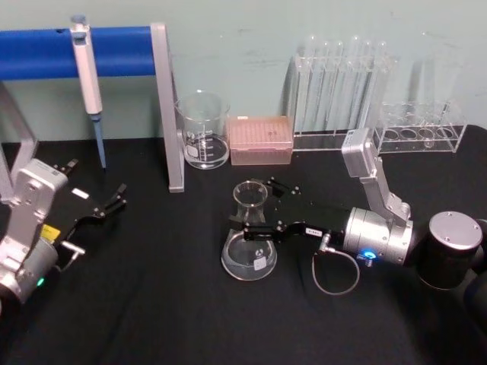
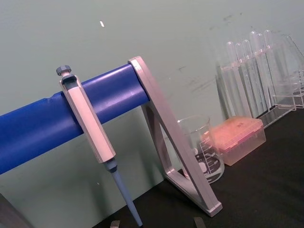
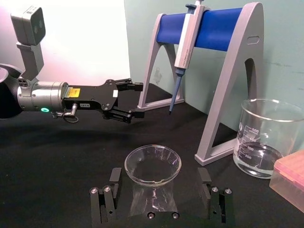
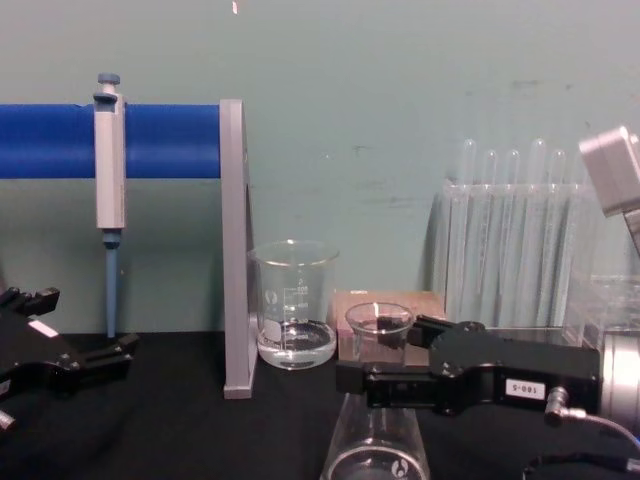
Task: Grasp the erlenmeyer flask with one hand, shake it three times, then place it back.
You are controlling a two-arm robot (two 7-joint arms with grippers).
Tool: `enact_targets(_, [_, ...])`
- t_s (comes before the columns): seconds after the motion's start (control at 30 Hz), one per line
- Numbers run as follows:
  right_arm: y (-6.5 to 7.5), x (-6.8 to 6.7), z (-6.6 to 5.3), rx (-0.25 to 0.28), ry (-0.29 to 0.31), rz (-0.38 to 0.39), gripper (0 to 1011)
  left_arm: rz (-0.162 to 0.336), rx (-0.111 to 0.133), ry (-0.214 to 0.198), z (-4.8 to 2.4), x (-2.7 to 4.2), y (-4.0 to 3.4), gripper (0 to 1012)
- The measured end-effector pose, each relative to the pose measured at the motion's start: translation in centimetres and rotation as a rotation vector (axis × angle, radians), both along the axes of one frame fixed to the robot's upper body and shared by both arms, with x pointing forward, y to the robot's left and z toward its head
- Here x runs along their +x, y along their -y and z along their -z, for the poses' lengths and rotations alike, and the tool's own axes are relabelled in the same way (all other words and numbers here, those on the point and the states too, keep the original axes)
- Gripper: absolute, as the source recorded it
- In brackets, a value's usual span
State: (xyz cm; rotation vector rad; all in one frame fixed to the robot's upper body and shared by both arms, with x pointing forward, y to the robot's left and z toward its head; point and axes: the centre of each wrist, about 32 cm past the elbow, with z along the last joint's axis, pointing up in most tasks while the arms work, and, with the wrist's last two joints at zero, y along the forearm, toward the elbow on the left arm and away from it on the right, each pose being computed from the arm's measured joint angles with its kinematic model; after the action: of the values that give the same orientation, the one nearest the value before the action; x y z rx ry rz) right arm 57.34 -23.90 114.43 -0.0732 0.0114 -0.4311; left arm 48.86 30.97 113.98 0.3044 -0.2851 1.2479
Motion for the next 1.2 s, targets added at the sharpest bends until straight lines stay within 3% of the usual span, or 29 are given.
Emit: enact_targets(1.2, [0.03, -0.06, -0.04, -0.011, -0.002, 0.001, 1000, 0.0, 0.0, 0.0, 0.0, 0.0, 0.0, 1001])
